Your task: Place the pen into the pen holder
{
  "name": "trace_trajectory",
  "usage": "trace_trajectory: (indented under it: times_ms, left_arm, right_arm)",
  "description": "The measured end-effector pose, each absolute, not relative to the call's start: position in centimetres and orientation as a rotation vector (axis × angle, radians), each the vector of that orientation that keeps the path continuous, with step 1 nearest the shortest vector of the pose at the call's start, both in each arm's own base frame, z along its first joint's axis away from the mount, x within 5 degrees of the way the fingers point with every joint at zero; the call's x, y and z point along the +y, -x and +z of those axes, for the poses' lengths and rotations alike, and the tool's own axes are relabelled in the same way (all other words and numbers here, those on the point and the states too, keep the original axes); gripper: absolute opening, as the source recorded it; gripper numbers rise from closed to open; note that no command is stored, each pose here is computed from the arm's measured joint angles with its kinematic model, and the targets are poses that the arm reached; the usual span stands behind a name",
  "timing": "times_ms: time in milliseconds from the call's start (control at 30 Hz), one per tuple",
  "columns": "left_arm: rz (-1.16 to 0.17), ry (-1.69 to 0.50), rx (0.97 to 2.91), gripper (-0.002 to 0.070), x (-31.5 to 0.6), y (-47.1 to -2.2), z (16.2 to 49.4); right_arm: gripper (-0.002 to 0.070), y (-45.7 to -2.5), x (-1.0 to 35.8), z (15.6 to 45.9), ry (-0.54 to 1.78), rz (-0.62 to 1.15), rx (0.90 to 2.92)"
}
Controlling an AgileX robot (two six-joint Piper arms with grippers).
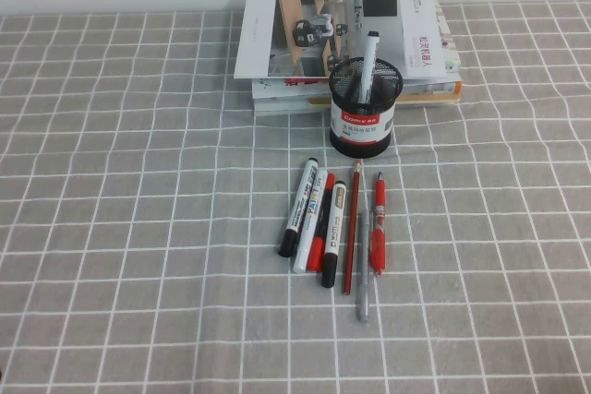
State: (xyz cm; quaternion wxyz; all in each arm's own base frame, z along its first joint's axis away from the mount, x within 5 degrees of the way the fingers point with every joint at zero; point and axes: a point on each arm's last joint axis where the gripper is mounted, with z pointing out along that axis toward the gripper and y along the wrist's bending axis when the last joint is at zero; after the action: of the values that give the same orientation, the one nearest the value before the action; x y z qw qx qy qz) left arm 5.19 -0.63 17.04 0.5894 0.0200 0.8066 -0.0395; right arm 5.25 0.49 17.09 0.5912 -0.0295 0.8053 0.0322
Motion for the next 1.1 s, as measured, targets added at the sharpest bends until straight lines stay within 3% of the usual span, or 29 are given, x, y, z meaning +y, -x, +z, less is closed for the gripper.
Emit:
trace_trajectory:
  times_ms: [633, 733, 967, 1100]
  left_arm:
    - [-0.092, -0.047, 1.878, -0.0003, -0.6, -5.2, 17.0]
    - [-0.092, -0.047, 1.878, -0.0003, -0.6, -5.2, 17.0]
    - [-0.092, -0.047, 1.878, -0.0003, -0.6, -5.2, 17.0]
    - [-0.092, -0.047, 1.878, -0.0003, -0.6, -5.2, 17.0]
  right_arm:
    - [-0.0012, -5.2, 0.7, 17.1, 0.036, 0.126, 1.875]
    - [-0.0012, -5.3, 1.2, 17.4, -0.078, 0.298, 1.848]
    - [-0.0012, -5.4, 2.1, 19.4, -0.646, 1.005, 1.582]
    - [-0.0012, -5.5, 1.8, 19.9, -0.759, 1.094, 1.488]
